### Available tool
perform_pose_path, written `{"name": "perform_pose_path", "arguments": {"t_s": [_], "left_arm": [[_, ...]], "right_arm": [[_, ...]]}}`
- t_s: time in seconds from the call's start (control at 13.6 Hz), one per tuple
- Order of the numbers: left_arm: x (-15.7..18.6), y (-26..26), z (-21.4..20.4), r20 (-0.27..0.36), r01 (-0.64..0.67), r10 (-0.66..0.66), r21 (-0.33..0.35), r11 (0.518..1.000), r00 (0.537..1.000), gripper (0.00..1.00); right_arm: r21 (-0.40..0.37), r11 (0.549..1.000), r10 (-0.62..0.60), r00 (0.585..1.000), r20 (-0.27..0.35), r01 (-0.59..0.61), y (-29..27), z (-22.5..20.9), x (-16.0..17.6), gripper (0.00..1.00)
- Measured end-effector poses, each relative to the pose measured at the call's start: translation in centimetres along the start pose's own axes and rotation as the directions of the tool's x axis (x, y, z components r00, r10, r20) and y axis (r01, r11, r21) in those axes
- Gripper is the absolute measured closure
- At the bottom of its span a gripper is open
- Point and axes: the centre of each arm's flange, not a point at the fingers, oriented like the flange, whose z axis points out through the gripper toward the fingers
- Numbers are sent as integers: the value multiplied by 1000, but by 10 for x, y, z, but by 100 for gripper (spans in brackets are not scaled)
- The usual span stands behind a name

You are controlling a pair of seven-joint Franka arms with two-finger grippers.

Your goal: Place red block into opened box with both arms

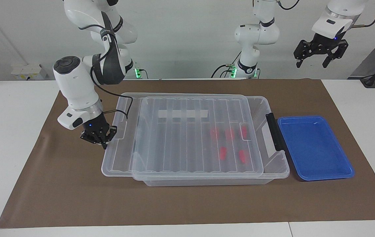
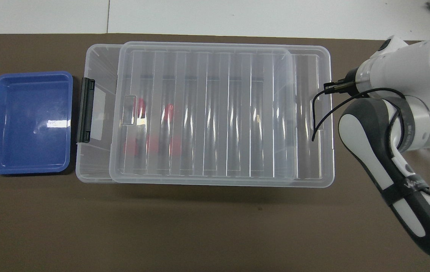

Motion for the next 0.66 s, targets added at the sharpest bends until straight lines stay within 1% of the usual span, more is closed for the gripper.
{"name": "perform_pose_path", "arguments": {"t_s": [0.07,0.22,0.37,0.66], "left_arm": [[4,1,8,-22,0,-1,-14,1000,1000,0],[14,5,20,-26,-2,0,-45,999,1000,0],[23,10,25,-19,-8,7,-51,999,1000,0],[24,10,27,-14,-7,6,-52,999,1000,0]], "right_arm": [[4,1000,-11,1000,1,11,-7,0,0,99],[10,1000,-26,1000,1,26,-17,1,1,99],[18,999,-43,999,2,43,-29,1,0,99],[28,998,-53,999,1,53,-43,1,0,99]]}}
